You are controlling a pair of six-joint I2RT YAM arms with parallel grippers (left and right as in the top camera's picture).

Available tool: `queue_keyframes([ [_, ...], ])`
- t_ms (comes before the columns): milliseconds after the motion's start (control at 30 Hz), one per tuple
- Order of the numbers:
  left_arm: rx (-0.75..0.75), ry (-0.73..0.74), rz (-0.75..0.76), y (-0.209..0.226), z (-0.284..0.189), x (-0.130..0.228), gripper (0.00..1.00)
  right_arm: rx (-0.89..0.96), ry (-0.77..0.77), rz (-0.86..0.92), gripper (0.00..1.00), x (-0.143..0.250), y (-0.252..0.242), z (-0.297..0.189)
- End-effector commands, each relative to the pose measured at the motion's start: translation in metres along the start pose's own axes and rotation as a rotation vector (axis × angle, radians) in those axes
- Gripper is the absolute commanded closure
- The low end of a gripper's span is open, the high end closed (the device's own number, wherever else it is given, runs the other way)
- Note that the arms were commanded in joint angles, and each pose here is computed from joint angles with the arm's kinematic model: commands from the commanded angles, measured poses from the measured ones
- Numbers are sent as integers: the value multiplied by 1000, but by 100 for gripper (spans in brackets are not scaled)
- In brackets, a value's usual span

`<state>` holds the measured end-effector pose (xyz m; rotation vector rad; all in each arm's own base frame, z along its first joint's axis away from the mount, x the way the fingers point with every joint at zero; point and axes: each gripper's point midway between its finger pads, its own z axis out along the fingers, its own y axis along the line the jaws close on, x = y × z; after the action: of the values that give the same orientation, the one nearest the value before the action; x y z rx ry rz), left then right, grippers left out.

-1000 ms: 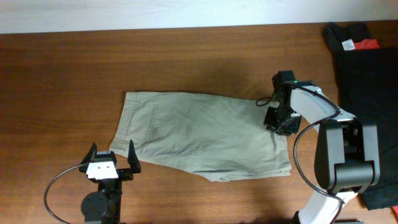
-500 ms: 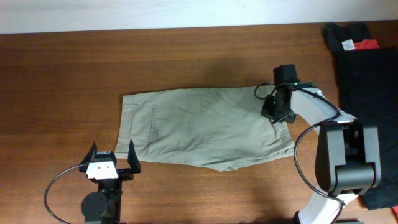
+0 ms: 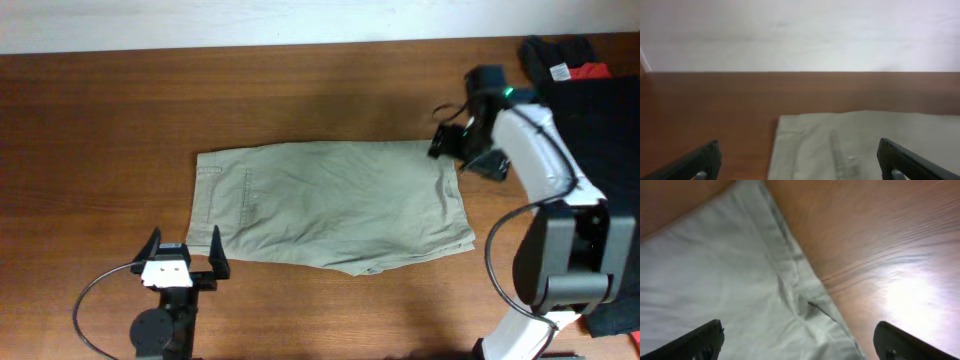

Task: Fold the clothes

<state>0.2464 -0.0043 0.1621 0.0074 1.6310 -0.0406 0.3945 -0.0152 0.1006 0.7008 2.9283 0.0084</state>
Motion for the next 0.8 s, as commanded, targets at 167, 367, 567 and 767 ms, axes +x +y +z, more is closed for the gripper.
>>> queue_keyframes([
  [167,103,-46,-66,-19,-8,-65,1,-38,-185,129,1,-61,-35,-66],
  [367,46,341,-78,-12,31,-101,1,-26,-192,195,1,-71,-62,-63],
  [567,30,675,-103,-9,81,-74,1,-25,-192,198,1,-71,-64,-63],
  [767,-206,875,-308,47,111,-7,1,-25,-193,198,1,-71,-64,-63],
])
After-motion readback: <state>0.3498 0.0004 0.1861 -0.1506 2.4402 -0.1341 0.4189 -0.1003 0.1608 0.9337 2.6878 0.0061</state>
